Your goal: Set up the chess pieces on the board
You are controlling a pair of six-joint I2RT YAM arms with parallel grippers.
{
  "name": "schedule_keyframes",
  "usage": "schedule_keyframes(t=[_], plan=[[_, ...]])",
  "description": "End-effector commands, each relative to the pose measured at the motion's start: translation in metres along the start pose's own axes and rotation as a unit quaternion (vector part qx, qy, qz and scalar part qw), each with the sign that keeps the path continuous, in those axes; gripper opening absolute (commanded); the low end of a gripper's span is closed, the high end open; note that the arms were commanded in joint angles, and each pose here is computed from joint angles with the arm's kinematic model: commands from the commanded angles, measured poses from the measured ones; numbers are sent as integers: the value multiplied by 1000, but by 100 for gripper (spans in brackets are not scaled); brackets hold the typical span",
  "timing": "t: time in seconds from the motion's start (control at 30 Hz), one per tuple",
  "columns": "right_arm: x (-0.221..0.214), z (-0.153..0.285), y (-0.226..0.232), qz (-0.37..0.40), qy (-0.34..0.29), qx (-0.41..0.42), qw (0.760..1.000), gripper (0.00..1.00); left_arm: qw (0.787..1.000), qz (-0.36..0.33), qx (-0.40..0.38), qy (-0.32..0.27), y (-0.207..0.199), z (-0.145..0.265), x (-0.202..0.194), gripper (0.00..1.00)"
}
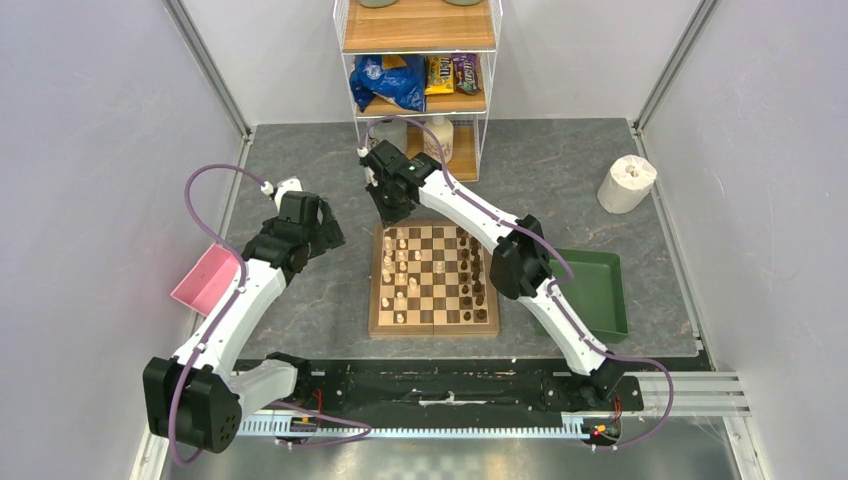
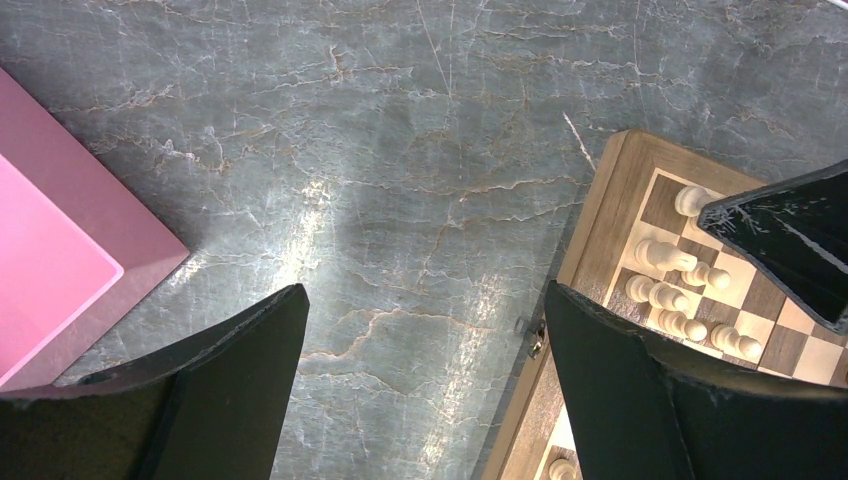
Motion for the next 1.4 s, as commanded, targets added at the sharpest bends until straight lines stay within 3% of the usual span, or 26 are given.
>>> schedule_keyframes(t=[0.0,1.0,1.37], plan=[[8,3,6,12,-15,18,1000,17,1000,19,-3,-25,-1,1,11,95],[-1,-15,0,18,-2,-14,1000,21,1000,19,-8,-22,-3,-1,10,95],[-2,-15,3,22,-4,-12,1000,29,1000,18,-9,-21,-3,-1,9,95]])
Point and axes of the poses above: each gripper's point midway between its finger pads, its own z axis back along the fingers, its own y axis along the line the jaws close on, x = y × z, the point moved 9 cm from there along z, back along the fingers, and after that the axes turned 15 degrees about -z, right-handed, at the moved point
